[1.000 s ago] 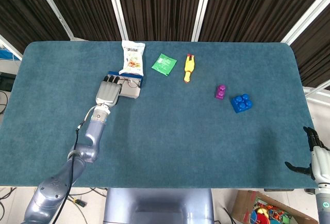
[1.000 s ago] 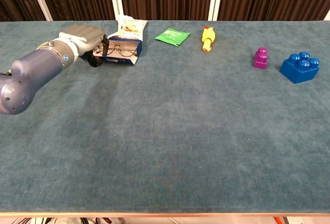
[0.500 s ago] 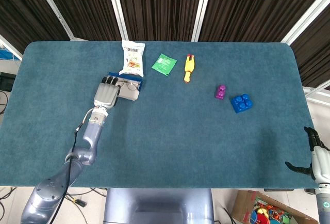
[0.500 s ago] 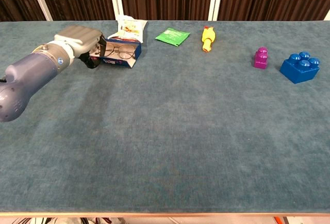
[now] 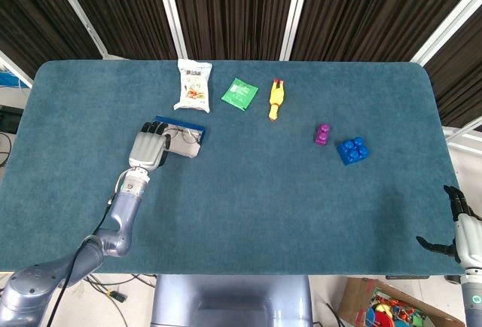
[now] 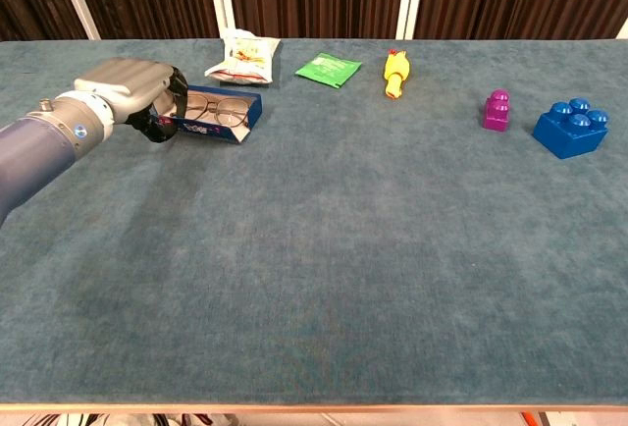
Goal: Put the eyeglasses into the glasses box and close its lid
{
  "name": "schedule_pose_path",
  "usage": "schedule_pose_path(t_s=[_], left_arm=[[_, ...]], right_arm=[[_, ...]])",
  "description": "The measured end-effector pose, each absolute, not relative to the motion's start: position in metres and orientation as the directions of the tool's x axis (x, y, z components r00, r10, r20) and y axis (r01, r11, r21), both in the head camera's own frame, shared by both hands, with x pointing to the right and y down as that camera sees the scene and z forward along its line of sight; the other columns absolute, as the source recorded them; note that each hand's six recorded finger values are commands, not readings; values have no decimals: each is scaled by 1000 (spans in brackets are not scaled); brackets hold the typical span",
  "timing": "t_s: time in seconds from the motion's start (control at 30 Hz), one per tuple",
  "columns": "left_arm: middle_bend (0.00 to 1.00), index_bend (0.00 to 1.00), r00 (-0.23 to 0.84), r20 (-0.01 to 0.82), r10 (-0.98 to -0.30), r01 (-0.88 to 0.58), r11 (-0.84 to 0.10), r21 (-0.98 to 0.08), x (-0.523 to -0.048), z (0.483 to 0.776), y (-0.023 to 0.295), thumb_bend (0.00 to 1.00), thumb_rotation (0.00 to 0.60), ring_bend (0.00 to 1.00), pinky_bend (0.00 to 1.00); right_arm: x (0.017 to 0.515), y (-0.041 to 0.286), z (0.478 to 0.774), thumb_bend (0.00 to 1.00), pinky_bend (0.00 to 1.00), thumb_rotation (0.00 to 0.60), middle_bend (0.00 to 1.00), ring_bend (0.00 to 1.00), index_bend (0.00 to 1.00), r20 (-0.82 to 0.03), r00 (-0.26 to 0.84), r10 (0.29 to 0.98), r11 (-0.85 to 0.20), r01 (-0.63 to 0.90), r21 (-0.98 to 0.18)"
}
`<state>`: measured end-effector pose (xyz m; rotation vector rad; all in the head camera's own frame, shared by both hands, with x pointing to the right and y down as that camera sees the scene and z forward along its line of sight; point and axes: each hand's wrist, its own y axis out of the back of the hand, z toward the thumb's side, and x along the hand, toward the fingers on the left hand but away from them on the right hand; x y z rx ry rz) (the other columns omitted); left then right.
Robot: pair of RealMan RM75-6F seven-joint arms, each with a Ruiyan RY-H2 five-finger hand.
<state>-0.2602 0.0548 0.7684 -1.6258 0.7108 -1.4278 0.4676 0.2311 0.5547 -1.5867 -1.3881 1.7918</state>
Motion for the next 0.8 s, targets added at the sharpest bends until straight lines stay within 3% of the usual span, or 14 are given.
schedule_pose_path(t_s=[0.47, 0.8], left_arm=[[187, 622, 217, 482, -849, 126, -465, -876, -236, 750, 29, 440, 600, 107, 147], [187, 616, 161, 484, -860, 136, -467, -874, -228, 752, 4, 441, 600, 107, 147]], right_arm=[[468, 231, 555, 199, 262, 600, 75, 190, 0, -534, -298, 791, -445, 319, -837], [468, 232, 555, 199, 262, 600, 75, 190, 0, -537, -298, 789, -448, 320, -835]])
